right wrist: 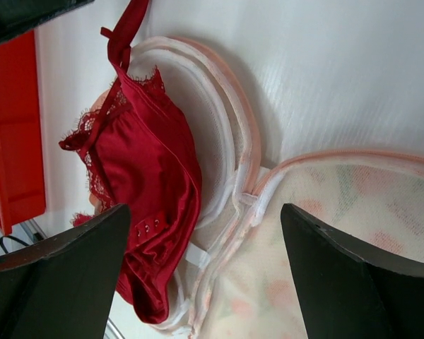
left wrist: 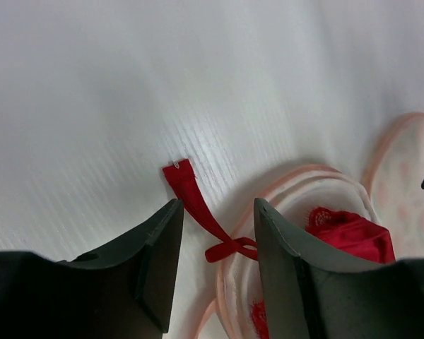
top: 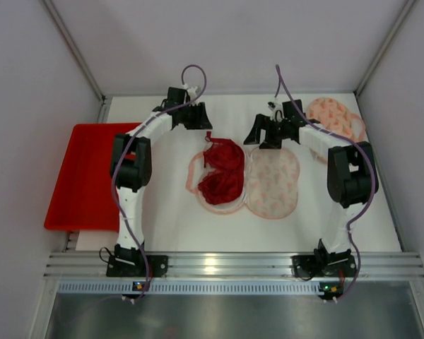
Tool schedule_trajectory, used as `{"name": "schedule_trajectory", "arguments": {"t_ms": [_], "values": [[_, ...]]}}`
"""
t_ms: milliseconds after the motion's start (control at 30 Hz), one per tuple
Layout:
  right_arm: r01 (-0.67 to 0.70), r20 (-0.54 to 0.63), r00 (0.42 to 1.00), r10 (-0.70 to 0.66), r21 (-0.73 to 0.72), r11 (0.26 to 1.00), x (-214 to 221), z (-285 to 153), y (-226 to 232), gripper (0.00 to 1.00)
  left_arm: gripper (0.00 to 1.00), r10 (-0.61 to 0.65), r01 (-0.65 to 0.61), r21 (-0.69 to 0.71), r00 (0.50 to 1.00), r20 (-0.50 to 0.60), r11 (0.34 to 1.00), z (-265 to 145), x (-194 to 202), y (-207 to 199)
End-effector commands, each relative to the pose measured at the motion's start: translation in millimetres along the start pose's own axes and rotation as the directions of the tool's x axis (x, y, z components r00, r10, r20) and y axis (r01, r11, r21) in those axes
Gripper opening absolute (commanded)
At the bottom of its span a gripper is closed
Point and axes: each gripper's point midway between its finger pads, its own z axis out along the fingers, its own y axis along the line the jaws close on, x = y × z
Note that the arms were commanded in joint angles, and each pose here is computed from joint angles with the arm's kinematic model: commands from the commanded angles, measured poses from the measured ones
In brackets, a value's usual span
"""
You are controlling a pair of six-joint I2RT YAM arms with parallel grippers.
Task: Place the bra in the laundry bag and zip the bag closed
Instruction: Adjust the bra in the laundry bag.
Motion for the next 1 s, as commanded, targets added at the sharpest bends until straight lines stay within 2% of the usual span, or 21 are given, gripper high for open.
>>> {"name": "schedule_trajectory", "arguments": {"t_ms": [0,67,200,400,567,800,833,933,967], "values": [[0.053,0.052,0.997,-0.051,-0.036,0.998,-13,-15,10,0.88,0.5,0.016,-0.011,-0.046,0.992,0.123,0.999,2,-41,-4],[0.054,0.058,0.997,-0.052,-0.034,0.998,-14,-19,10,0.88,0.5,0.006,0.01,-0.119,0.991,0.133,0.993,7,-40,10],[0.044,0.053,0.998,-0.043,-0.026,0.999,-10,-23,4,0.88,0.5,-0.015,0.035,-0.168,0.993,0.119,0.985,19,-30,27],[0.025,0.055,0.998,-0.025,-0.001,1.0,-10,-28,-10,0.88,0.49,-0.015,0.03,-0.188,0.996,0.083,0.982,34,-12,30],[0.009,0.059,0.998,-0.01,0.009,1.0,-11,-33,-16,0.88,0.48,0.035,-0.02,-0.257,0.998,0.055,0.966,38,4,29],[-0.002,0.063,0.998,0.001,0.021,1.0,-12,-35,-23,0.88,0.43,0.135,-0.14,-0.386,0.99,-0.04,0.912,33,38,31],[-0.004,0.063,0.998,0.002,0.021,1.0,-12,-35,-23,0.88,0.4,0.142,-0.149,-0.421,0.989,-0.05,0.895,32,41,34],[-0.005,0.064,0.998,0.003,0.02,1.0,-12,-36,-24,0.88,0.36,0.101,-0.127,-0.471,0.992,-0.082,0.873,27,51,41],[-0.005,0.064,0.998,0.003,0.02,1.0,-12,-36,-24,0.88,0.32,0.091,-0.12,-0.472,0.992,-0.084,0.873,26,51,40]]}}
